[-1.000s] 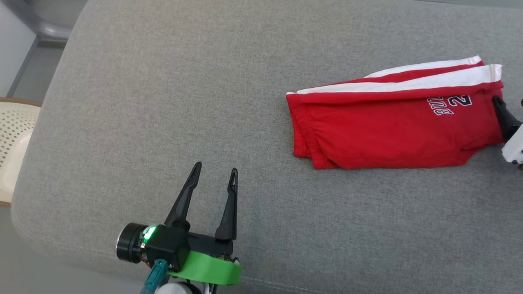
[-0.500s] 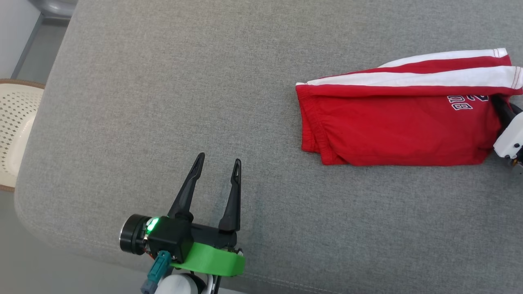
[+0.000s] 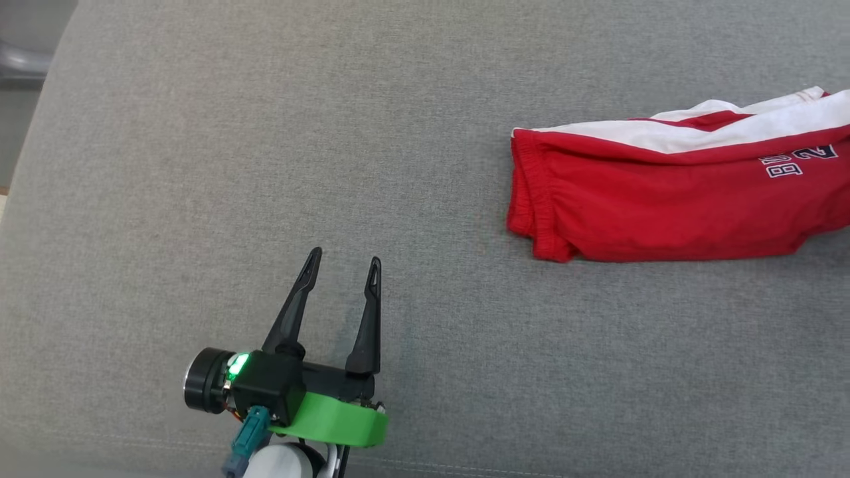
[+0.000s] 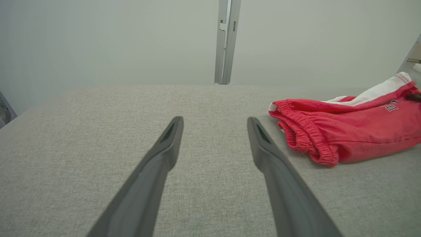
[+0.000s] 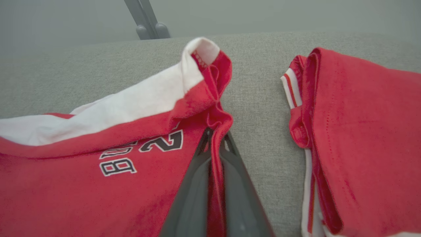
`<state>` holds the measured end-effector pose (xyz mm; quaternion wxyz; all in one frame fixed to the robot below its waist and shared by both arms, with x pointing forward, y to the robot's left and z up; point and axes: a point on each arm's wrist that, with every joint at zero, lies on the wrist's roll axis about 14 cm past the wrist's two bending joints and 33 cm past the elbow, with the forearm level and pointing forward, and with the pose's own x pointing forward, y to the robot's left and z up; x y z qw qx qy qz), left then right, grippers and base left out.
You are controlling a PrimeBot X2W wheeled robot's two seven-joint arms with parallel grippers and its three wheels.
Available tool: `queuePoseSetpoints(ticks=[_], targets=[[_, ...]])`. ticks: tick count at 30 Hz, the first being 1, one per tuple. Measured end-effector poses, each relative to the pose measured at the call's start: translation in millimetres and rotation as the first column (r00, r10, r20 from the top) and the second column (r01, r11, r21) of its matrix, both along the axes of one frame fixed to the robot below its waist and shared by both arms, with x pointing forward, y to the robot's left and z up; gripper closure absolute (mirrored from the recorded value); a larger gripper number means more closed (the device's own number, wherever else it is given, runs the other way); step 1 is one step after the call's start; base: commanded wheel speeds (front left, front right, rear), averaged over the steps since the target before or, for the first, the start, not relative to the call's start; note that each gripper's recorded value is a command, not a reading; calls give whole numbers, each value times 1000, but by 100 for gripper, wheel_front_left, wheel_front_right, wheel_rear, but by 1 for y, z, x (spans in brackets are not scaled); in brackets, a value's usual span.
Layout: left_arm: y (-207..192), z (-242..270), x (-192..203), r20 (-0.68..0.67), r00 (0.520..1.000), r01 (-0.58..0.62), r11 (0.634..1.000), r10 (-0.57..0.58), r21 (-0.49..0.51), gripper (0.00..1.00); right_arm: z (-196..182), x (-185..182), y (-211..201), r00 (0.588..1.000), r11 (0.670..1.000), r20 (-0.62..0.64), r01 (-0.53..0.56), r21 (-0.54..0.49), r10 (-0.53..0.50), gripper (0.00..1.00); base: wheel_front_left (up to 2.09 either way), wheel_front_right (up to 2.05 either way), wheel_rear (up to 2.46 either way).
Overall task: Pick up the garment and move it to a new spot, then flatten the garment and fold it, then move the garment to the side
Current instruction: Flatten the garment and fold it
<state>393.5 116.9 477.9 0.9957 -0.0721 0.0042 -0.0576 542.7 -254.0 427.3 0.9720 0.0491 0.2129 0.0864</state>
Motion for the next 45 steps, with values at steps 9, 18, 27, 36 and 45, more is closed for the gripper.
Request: queuePoseSetpoints(ticks=[9,18,27,36,45], targets=[[-10,6,0,21,999,37,999,-37,-1,0,40,-6,9,992,998,114,-58,-25,60,100,0,0,0],[-12,17,-13,48,998,41,999,-41,-3,0,83,-19,75,946,973,228,-232,-13,229,100,0,0,0],[-6,24,-21,62,998,18,1000,-17,-14,0,84,-32,162,899,915,219,-399,51,380,100,0,0,0],[3,25,-29,55,998,-14,1000,15,-27,0,62,-45,231,856,853,128,-513,94,501,100,0,0,0],[3,24,-32,48,999,-19,999,21,-41,0,74,-62,284,807,790,159,-590,166,569,0,0,0,0]])
